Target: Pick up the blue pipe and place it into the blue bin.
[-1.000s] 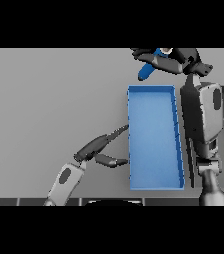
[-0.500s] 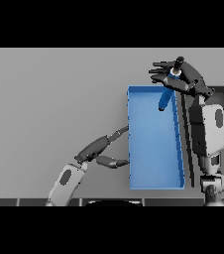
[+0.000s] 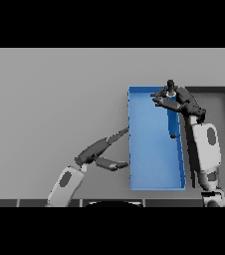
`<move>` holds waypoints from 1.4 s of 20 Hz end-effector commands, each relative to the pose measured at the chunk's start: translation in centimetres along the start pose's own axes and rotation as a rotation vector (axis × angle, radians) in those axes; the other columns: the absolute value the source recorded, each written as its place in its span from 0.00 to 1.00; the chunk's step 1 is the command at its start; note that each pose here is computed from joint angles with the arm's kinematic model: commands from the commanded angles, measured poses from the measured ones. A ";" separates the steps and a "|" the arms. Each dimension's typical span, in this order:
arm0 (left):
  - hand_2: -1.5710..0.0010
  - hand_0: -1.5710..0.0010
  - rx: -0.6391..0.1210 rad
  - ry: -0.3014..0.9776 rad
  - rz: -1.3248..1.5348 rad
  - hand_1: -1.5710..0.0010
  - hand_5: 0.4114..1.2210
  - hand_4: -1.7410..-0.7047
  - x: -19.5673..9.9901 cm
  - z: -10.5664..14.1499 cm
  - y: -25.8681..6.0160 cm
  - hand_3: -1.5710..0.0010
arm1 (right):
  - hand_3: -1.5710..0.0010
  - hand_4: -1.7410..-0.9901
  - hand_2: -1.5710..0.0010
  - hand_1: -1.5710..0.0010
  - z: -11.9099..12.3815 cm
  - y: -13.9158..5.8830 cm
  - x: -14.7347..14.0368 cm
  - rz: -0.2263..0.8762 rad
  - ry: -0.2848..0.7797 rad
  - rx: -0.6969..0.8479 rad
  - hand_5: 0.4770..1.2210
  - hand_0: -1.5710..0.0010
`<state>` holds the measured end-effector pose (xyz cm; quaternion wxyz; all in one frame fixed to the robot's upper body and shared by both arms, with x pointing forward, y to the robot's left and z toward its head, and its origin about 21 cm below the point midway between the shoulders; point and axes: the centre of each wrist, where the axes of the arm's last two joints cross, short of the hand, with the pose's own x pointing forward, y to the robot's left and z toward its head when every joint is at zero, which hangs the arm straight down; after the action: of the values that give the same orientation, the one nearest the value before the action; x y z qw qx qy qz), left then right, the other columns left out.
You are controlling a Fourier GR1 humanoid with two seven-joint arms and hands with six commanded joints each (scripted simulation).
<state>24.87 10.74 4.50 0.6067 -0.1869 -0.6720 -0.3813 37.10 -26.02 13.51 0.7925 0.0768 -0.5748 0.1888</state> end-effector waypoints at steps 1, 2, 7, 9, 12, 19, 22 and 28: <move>1.00 1.00 -0.002 -0.010 0.002 1.00 0.01 0.83 0.0 0.3 0.0 1.00 | 0.42 0.00 0.00 0.00 -0.4 0.3 -0.7 0.011 0.040 -0.018 1.00 0.00; 1.00 1.00 -0.002 -0.006 0.001 1.00 0.01 0.83 0.2 0.0 0.0 1.00 | 0.46 0.00 0.00 0.01 -0.7 0.3 -1.7 0.024 0.088 -0.040 1.00 0.00; 1.00 1.00 0.002 0.006 -0.003 1.00 0.02 0.83 0.1 -0.1 0.3 1.00 | 0.79 0.54 0.65 0.65 -2.5 0.2 -2.8 0.122 0.241 -0.023 1.00 0.62; 1.00 1.00 -0.006 0.002 0.011 1.00 0.02 0.83 -0.3 0.2 0.1 1.00 | 0.87 0.69 0.78 0.78 -2.5 0.6 -2.6 0.213 0.265 0.029 0.89 0.76; 1.00 1.00 0.004 0.003 0.008 1.00 0.02 0.83 0.4 -0.1 0.1 1.00 | 0.93 0.84 0.89 0.89 -2.1 0.8 -2.5 0.344 0.314 0.091 0.67 0.87; 1.00 1.00 0.005 0.012 -0.008 1.00 0.02 0.82 0.3 0.1 0.3 1.00 | 0.99 0.93 0.98 0.98 -1.9 1.1 -2.9 0.434 0.354 0.094 0.38 0.97; 1.00 1.00 0.006 0.006 0.003 1.00 0.02 0.82 0.1 0.1 -0.1 1.00 | 0.99 0.94 0.99 0.99 -1.9 1.2 -3.1 0.442 0.345 0.090 0.29 0.99; 1.00 1.00 0.009 0.013 -0.004 1.00 0.02 0.83 0.0 0.1 -0.1 1.00 | 1.00 0.96 1.00 1.00 -1.8 1.2 -2.7 0.460 0.344 0.102 0.24 1.00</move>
<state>24.72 10.78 4.52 0.6113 -0.1800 -0.6700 -0.3808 37.55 -24.91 10.27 0.8100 -0.0489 -0.4237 0.4024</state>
